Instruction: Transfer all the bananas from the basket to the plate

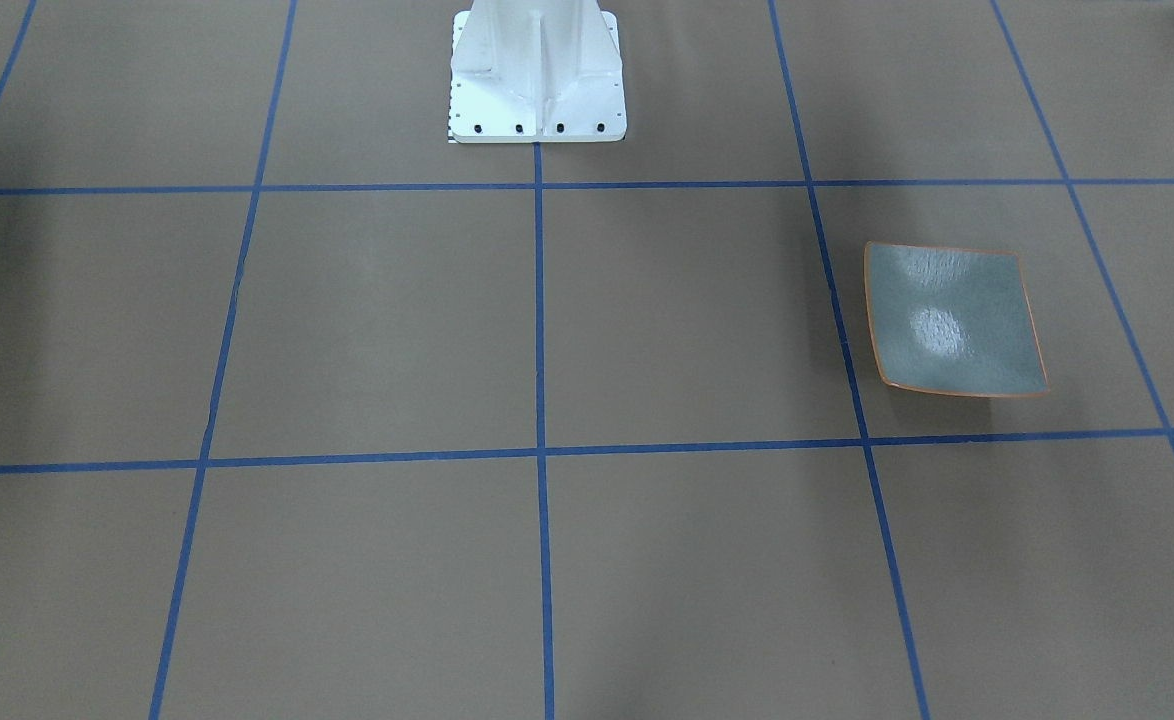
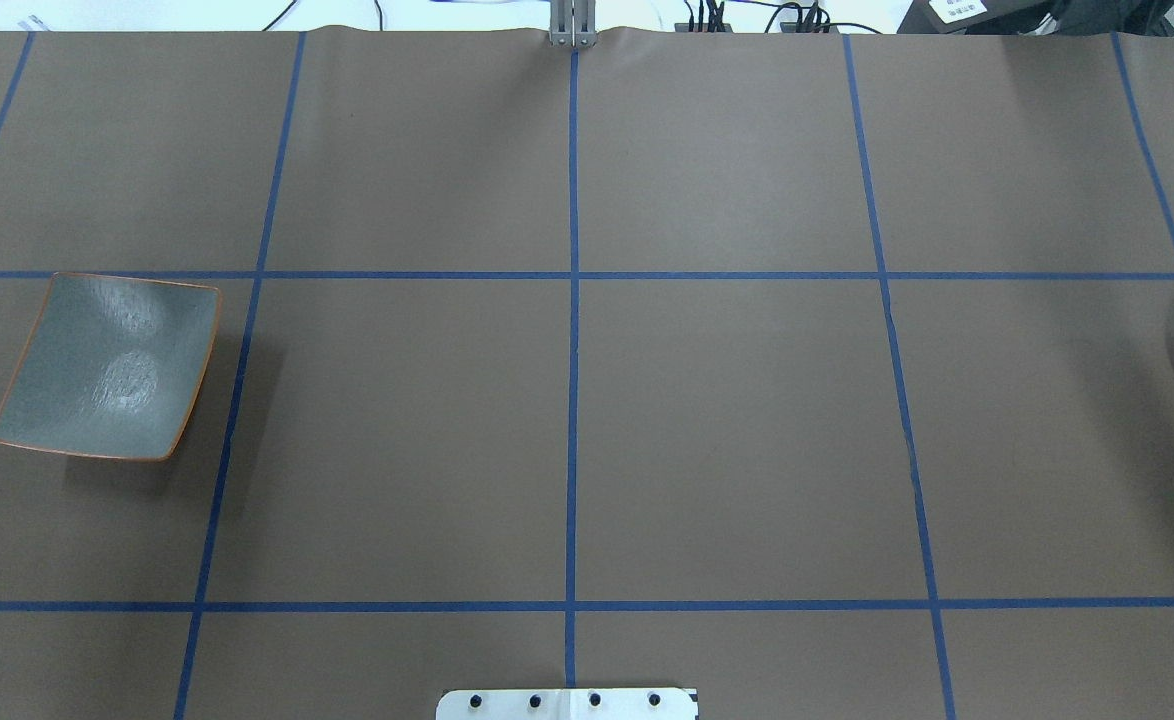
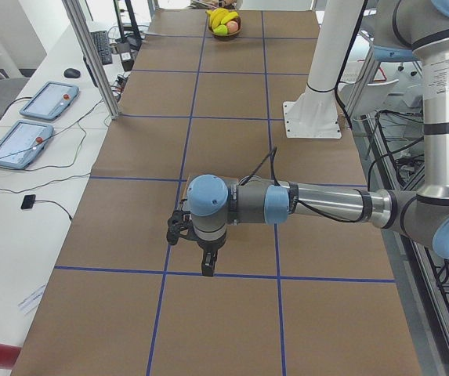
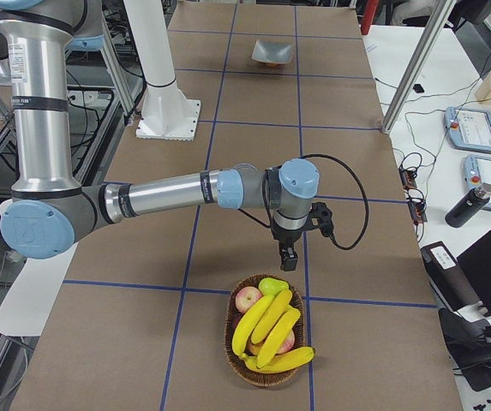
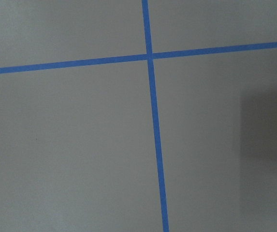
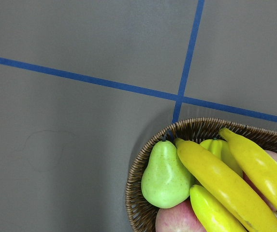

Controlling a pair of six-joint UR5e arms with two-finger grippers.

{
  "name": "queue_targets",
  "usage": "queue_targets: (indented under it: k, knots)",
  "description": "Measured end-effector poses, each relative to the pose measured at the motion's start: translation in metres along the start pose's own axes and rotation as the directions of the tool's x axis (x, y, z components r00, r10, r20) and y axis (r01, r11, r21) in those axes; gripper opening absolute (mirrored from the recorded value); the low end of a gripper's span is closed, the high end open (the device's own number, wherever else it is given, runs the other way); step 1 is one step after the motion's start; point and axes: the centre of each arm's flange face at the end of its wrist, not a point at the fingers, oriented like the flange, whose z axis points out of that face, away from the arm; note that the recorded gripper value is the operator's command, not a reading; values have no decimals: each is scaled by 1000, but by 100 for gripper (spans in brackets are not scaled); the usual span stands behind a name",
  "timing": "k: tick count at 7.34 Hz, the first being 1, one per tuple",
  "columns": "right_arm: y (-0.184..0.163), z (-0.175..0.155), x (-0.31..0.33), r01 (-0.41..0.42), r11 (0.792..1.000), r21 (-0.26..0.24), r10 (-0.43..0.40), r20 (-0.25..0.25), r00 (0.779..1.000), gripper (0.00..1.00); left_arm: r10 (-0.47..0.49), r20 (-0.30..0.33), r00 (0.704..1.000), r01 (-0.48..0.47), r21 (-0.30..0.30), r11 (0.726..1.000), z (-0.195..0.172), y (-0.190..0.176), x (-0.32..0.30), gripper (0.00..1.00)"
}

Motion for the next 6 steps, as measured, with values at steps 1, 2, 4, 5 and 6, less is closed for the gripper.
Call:
queue_targets:
  k: [1,2,4,5,6]
  knots:
    - [-1,-1,-1,5,1000,6,-5,-1,1000,100,1,0,1000,-1,2,1000,-1,0,1,100]
    - [-2,-4,-4,13,1000,13,-13,-2,1000,100,2,0,1000,-2,6,1000,-3,-1,3,100]
    - [-3,-18,-13,39,998,41,-39,-10,999,100,10,10,1000,-10,14,1000,-7,-2,6,100]
    - [-7,-25,-17,47,997,58,-47,-15,999,100,20,28,999,-20,24,1000,-12,-7,9,100]
    - [-18,-37,-23,69,994,90,-68,-22,997,100,37,46,998,-39,43,998,-21,-18,15,100]
